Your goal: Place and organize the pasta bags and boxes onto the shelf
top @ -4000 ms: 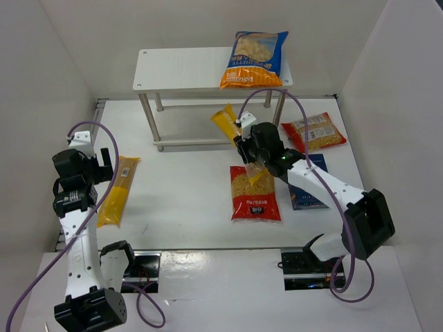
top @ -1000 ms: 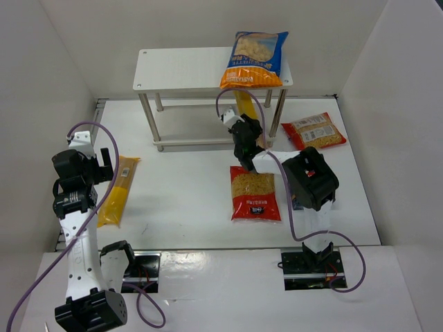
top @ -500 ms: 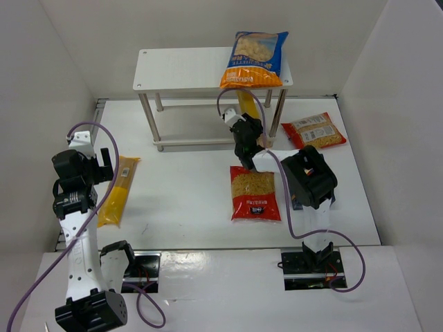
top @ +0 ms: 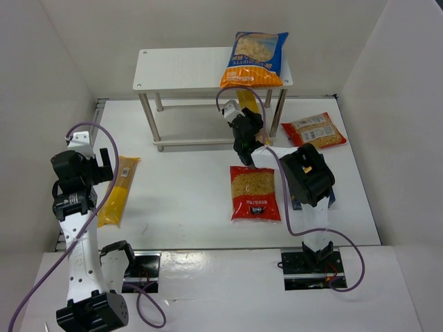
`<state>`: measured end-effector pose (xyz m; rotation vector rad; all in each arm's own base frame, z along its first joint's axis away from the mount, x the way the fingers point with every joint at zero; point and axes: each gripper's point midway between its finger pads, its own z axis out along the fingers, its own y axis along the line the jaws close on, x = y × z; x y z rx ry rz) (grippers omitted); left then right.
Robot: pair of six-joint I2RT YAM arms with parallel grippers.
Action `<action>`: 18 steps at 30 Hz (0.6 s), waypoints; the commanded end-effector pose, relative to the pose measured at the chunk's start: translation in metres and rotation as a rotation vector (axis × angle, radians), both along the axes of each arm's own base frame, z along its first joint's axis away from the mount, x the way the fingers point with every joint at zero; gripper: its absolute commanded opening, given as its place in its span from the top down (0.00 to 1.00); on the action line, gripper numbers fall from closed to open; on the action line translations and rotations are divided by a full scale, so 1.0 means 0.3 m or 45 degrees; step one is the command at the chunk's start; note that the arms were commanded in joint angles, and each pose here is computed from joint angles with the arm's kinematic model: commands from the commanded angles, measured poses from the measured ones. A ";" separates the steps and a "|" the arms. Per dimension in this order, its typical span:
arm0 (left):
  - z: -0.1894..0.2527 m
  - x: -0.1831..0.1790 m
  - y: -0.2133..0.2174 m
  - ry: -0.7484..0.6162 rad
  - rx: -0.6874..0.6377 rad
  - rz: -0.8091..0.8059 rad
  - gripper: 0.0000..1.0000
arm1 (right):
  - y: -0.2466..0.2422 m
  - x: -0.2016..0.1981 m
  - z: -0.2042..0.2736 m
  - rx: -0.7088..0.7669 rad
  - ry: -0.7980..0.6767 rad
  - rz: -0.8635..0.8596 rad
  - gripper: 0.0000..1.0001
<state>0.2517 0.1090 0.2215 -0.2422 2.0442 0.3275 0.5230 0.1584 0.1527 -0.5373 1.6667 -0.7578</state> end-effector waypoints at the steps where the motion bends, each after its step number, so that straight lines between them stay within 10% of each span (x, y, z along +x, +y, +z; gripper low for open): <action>1: 0.030 0.010 0.001 -0.054 0.015 -0.012 0.00 | -0.025 0.067 0.255 0.181 -0.301 -0.074 0.45; 18: 0.016 0.010 -0.005 -0.045 0.006 -0.023 0.00 | -0.030 0.058 0.187 0.246 -0.166 -0.080 0.37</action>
